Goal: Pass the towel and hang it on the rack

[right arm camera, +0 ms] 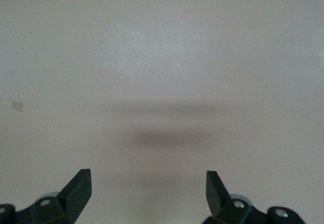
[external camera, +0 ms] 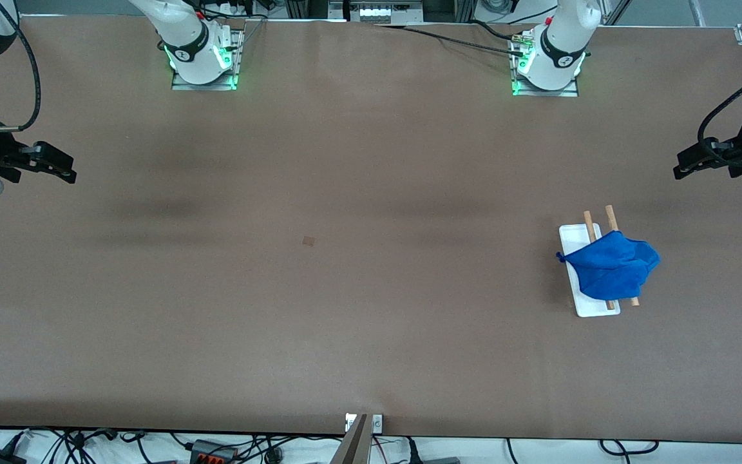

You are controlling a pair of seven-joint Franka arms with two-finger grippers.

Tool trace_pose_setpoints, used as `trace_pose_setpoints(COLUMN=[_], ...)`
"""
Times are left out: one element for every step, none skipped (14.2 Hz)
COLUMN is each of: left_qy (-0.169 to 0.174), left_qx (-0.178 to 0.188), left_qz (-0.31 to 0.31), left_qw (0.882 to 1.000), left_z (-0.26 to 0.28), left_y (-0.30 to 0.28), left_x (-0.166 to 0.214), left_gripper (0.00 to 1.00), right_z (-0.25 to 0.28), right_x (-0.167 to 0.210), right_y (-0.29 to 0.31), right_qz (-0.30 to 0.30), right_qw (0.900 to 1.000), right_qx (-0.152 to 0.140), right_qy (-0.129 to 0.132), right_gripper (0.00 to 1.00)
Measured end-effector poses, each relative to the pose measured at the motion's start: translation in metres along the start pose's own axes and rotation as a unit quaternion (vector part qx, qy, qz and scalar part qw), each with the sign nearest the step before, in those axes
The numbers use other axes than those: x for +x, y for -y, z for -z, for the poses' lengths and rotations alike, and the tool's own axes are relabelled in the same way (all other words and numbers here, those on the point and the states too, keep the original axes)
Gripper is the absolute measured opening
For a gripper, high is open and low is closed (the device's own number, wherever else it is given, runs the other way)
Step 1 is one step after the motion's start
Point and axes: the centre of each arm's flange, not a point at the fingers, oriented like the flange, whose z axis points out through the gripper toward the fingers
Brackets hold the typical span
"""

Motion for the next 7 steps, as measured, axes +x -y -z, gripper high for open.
trace_pose_setpoints(left_qy=[0.001,0.002,0.002,0.002,0.003,0.003,0.003], left_qx=[0.0,0.0,0.0,0.0,0.0,0.0,0.0], left_qz=[0.0,0.0,0.0,0.0,0.0,0.0,0.0], left_qw=[1.0,1.0,1.0,1.0,1.0,1.0,1.0], left_z=[-0.0003,-0.0004,-0.0004,-0.0005,-0.0005,-0.0006,-0.0006], left_y=[-0.0001,-0.0001,-0.0001,-0.0001,-0.0001,-0.0001,-0.0001], left_x=[-0.0002,-0.0003,-0.0004,-0.0004,-0.0005,-0.0005,-0.0005], left_gripper=[1.0,1.0,1.0,1.0,1.0,1.0,1.0], right_z=[0.0,0.0,0.0,0.0,0.0001,0.0002,0.0005], right_x=[0.0,0.0,0.0,0.0,0.0,-0.0001,-0.0002], right_y=[0.0,0.0,0.0,0.0,0.0001,0.0004,0.0008], right_qz=[-0.001,-0.001,-0.002,-0.002,-0.002,-0.002,-0.002], right_qw=[1.0,1.0,1.0,1.0,1.0,1.0,1.0], right_qx=[0.0,0.0,0.0,0.0,0.0,0.0,0.0], right_qy=[0.0,0.0,0.0,0.0,0.0,0.0,0.0], right_gripper=[1.0,1.0,1.0,1.0,1.0,1.0,1.0])
